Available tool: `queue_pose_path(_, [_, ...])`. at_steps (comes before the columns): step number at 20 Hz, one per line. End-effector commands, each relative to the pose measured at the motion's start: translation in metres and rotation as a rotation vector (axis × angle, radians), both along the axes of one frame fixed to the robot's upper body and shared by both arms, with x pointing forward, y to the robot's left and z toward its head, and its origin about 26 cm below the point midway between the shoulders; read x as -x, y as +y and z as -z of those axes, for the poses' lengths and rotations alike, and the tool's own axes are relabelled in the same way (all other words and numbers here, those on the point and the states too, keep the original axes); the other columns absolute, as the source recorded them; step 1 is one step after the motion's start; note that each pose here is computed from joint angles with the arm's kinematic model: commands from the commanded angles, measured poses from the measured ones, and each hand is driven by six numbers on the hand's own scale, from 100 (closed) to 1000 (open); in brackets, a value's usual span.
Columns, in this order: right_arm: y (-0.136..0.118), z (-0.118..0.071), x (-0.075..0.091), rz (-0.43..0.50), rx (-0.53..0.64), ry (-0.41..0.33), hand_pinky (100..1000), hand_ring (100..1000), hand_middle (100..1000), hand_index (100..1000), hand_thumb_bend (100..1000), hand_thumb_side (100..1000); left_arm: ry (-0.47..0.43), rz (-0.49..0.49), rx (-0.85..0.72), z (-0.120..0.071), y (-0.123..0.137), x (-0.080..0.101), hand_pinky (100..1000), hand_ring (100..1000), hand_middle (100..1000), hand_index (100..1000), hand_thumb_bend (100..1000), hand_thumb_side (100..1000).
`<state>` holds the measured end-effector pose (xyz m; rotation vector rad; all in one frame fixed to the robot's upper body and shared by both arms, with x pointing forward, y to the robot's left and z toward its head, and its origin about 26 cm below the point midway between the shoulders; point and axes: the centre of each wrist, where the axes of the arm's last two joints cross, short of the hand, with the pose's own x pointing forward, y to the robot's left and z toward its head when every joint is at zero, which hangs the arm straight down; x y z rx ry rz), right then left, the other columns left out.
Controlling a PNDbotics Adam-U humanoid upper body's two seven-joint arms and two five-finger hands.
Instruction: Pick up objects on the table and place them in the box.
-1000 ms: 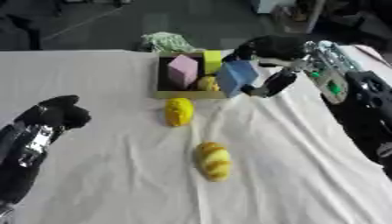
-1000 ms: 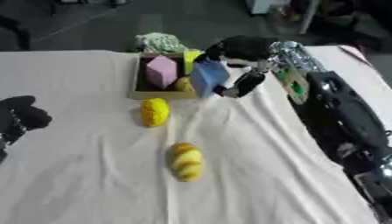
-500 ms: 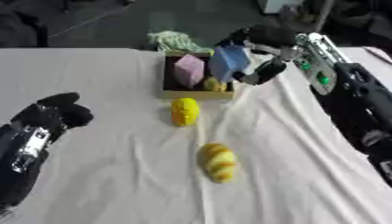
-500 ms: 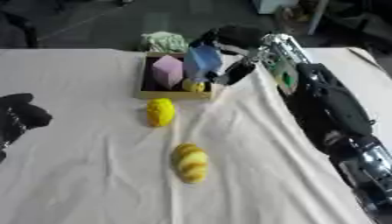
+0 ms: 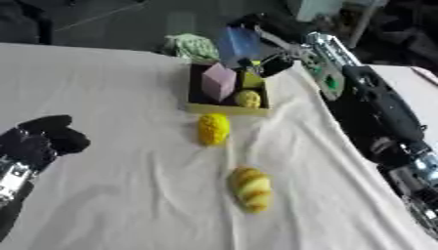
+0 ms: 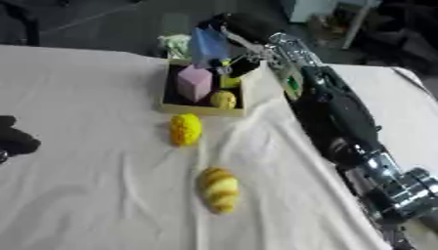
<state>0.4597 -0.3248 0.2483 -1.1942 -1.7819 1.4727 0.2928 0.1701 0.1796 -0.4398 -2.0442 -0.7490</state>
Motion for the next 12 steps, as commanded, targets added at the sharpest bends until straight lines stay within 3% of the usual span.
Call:
queue_pose_path(1, [-0.015,-0.019,0.002,0.083,-0.014,-0.084,761,749,669,913,100,160,-0.043,0.034,-0.004,-0.011,-0.005,0.002,822,736,650,840,100,712])
queue_pose_path(7, [-0.033,-0.002,-0.002,0.232,-0.068,-0.112,753,753,719,918,100,111,-0.07,0.06,-0.022,-0.014,-0.009,0.002,821,736,649,840,100,712])
queue_pose_path(12, [-0.045,0.005,-0.002,0.345,-0.1,-0.164,751,767,767,925,100,129,-0.075,0.059,-0.028,-0.014,-0.009,0.002,821,736,649,839,100,716])
